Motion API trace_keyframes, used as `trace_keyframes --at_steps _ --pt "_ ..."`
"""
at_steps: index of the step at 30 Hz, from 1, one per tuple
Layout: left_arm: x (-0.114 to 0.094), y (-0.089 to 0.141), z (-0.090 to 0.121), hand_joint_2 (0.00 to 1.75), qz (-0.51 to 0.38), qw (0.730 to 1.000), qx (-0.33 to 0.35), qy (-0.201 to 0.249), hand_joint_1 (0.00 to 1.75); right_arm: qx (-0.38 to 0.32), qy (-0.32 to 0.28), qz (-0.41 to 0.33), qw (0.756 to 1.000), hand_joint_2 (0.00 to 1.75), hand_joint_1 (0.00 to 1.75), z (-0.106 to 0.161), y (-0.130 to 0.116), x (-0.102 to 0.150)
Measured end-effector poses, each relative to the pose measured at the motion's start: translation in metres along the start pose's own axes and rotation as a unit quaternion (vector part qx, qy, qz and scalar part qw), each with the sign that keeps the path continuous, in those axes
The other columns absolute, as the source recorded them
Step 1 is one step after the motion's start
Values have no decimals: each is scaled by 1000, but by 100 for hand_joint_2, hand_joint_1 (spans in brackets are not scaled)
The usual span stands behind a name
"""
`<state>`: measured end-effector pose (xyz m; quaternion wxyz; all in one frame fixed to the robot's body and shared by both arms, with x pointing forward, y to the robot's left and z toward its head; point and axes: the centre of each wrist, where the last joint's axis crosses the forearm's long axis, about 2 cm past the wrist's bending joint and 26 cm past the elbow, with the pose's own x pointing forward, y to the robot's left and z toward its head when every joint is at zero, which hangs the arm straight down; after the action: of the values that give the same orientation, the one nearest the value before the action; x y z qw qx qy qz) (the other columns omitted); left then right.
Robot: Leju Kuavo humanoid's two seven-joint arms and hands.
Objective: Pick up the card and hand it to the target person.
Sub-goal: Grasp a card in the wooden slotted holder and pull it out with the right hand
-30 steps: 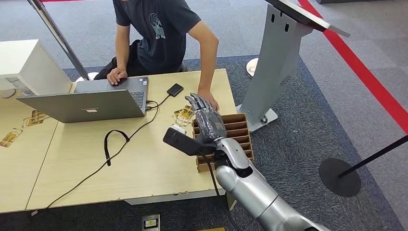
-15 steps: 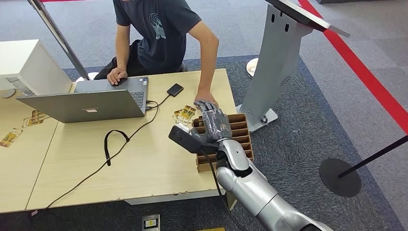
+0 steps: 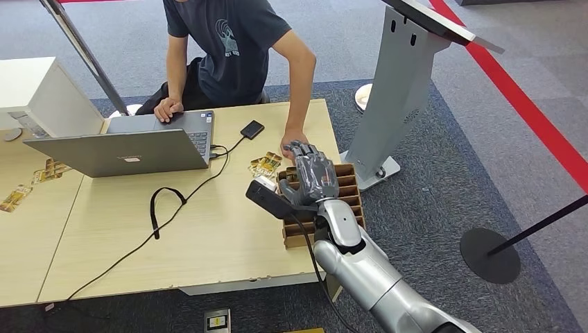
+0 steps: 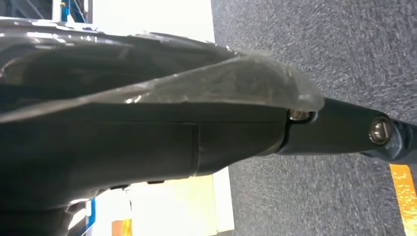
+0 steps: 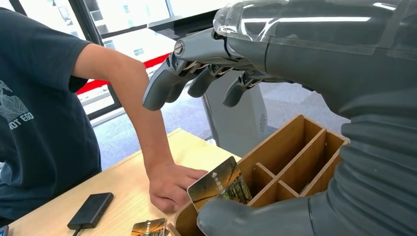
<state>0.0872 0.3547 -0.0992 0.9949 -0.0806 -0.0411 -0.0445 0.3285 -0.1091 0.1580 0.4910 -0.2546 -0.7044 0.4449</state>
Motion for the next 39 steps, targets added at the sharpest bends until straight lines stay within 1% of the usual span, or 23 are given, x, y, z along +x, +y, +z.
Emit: trace_keyframes --at_steps 12,19,24,33,36,39 --pt "0 0 0 0 0 1000 0 0 0 0 -7 11 1000 175 63 -11 -7 8" --pt "0 0 0 0 0 1000 0 1 0 6 1 12 1000 175 61 -18 -5 7" --pt "0 0 0 0 -2 1000 -1 2 0 13 17 15 1000 175 61 -19 -1 2" --pt "0 0 0 0 -8 1000 0 3 0 21 56 21 998 175 80 -18 4 -11" --pt "0 0 0 0 -8 1000 0 4 0 19 68 20 997 175 83 -17 4 -19" --pt "0 0 0 0 -8 1000 0 4 0 21 77 22 997 175 81 -16 5 -25"
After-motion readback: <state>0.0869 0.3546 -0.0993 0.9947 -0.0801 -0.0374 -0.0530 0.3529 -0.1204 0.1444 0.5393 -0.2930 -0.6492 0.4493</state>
